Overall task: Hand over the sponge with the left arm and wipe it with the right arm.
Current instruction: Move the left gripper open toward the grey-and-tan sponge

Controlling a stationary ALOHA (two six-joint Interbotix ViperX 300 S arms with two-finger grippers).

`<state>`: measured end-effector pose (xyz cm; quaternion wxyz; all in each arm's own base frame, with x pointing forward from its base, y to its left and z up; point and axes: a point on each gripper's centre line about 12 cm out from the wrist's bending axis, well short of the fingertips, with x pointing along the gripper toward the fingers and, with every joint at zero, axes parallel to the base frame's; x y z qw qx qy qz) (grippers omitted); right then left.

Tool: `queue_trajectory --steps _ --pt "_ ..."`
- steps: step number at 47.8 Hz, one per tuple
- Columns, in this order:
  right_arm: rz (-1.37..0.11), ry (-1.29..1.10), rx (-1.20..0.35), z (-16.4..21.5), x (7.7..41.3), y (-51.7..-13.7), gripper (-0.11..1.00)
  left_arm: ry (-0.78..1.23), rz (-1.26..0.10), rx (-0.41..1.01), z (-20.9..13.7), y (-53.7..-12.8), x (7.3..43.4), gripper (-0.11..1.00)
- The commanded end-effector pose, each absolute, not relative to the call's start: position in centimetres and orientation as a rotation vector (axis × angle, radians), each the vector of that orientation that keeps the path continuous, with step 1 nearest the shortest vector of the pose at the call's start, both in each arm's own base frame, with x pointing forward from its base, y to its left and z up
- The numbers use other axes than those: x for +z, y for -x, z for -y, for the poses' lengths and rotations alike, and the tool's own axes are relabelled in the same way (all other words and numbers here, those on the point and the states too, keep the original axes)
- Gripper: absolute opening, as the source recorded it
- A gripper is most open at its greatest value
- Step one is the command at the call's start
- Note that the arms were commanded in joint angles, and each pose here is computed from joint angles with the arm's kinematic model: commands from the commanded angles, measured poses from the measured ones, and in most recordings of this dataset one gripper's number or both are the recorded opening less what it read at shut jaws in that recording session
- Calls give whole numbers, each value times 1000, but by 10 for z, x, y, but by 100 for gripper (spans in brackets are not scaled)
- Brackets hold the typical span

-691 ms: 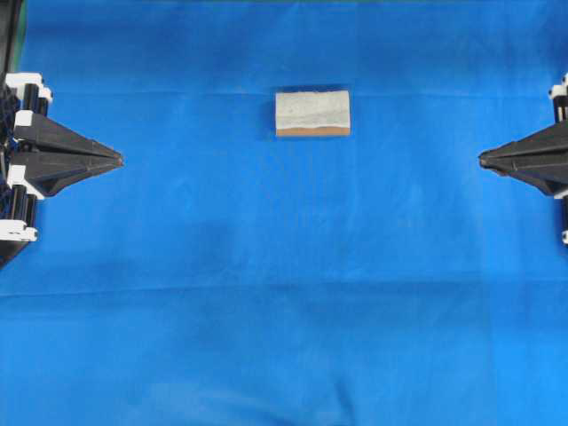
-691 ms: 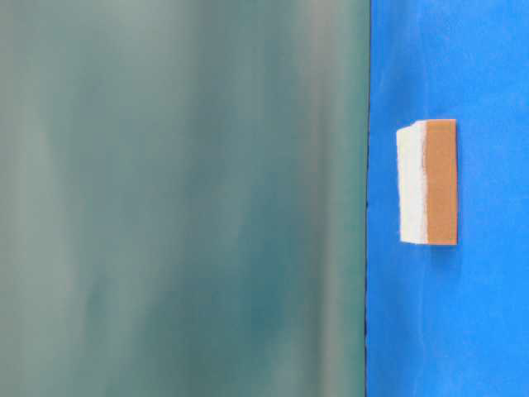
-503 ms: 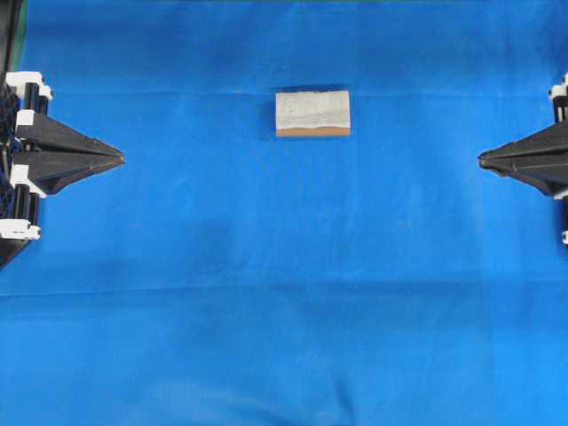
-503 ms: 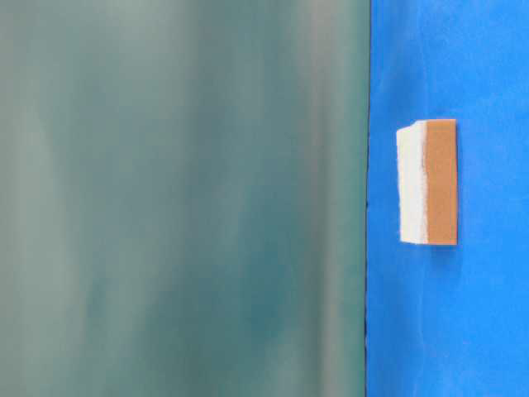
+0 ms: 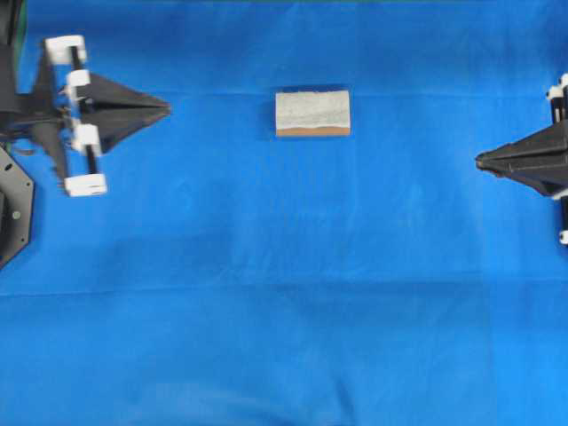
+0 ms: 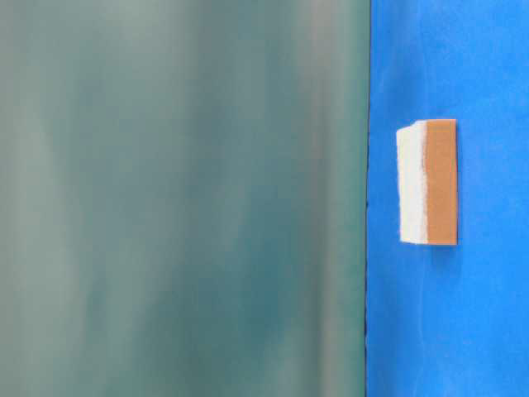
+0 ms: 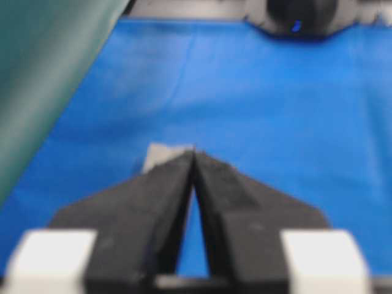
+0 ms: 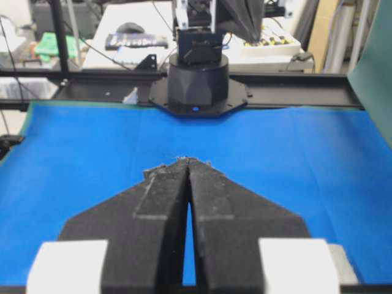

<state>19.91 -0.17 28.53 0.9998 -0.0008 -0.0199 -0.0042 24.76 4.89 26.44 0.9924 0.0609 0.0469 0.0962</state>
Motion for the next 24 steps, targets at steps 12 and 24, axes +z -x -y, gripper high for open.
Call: queue_trajectory --steps 12,24 --pt "49 1 -23 5 292 -204 0 -162 -272 248 -88 -317 228 82" --pt "20 -3 -37 8 285 -207 0 -139 -415 246 -108 -370 175 94"
